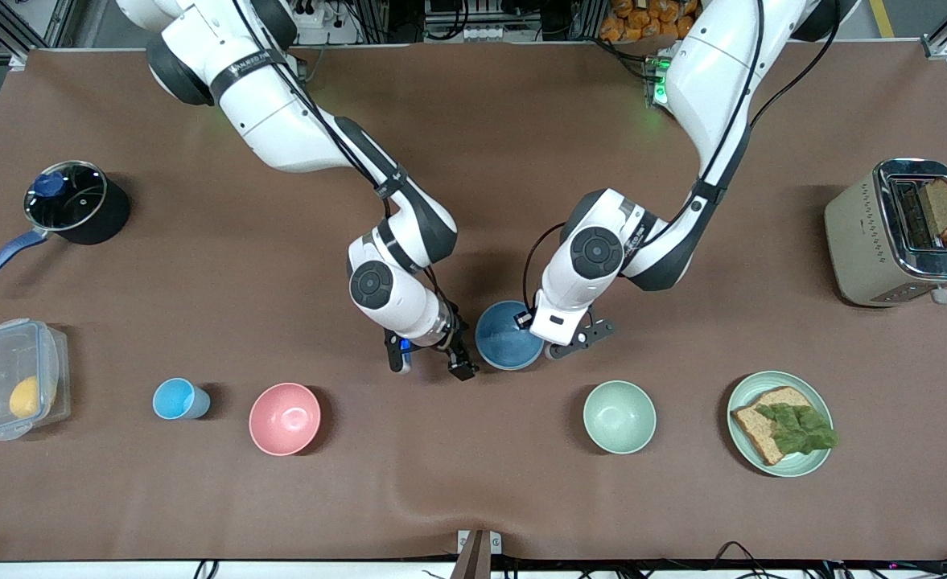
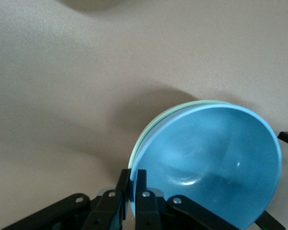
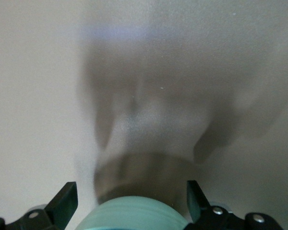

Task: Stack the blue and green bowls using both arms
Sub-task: 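Lower the blue bowl into the green bowl with the left gripper, then open the left gripper and lift it away from the stacked bowls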

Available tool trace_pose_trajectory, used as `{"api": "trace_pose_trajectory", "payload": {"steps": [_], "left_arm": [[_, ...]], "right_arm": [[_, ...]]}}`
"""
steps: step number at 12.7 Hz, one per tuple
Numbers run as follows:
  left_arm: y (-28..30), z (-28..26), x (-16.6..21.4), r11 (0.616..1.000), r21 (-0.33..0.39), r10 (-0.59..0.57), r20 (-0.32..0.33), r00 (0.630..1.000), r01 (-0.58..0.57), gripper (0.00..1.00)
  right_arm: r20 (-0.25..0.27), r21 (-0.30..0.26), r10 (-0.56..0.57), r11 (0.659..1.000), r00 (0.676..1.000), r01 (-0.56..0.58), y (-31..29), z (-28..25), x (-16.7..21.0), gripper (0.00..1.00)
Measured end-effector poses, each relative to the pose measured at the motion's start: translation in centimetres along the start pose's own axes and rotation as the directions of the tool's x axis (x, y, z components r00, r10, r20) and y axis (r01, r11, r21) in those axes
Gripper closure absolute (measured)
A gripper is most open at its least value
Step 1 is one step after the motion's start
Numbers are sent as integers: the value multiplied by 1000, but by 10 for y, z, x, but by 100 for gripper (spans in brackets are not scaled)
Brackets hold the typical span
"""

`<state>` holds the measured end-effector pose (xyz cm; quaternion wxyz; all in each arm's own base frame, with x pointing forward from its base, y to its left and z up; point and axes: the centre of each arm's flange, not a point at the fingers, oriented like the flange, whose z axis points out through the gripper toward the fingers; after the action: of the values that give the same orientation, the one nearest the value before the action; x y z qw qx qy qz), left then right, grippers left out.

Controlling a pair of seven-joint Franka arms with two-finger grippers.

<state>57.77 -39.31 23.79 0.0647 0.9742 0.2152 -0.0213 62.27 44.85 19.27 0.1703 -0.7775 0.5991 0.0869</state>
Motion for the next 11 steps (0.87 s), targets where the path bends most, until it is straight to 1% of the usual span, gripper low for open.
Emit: {"api": "trace_pose_trajectory", "payload": {"steps": [2,5,8,9,11], "left_arm": [[0,1,0,1000,-7,-12,10,1000,12,73],[2,-2,1,1000,-15,-14,7,1000,14,40],[11,-24,10,998,-53,-17,-21,1000,16,6],[12,-38,15,997,-69,-22,-37,999,19,0],[6,-81,31,995,-92,-41,-72,997,34,0]], "right_arm": [[0,0,0,1000,1000,0,0,0,0,0],[-1,-1,0,1000,1000,0,0,1,1,0],[-1,-1,0,1000,1000,0,1,1,0,0],[-1,-1,0,1000,1000,0,1,1,0,0],[-1,-1,0,1000,1000,0,1,2,0,0]]}}
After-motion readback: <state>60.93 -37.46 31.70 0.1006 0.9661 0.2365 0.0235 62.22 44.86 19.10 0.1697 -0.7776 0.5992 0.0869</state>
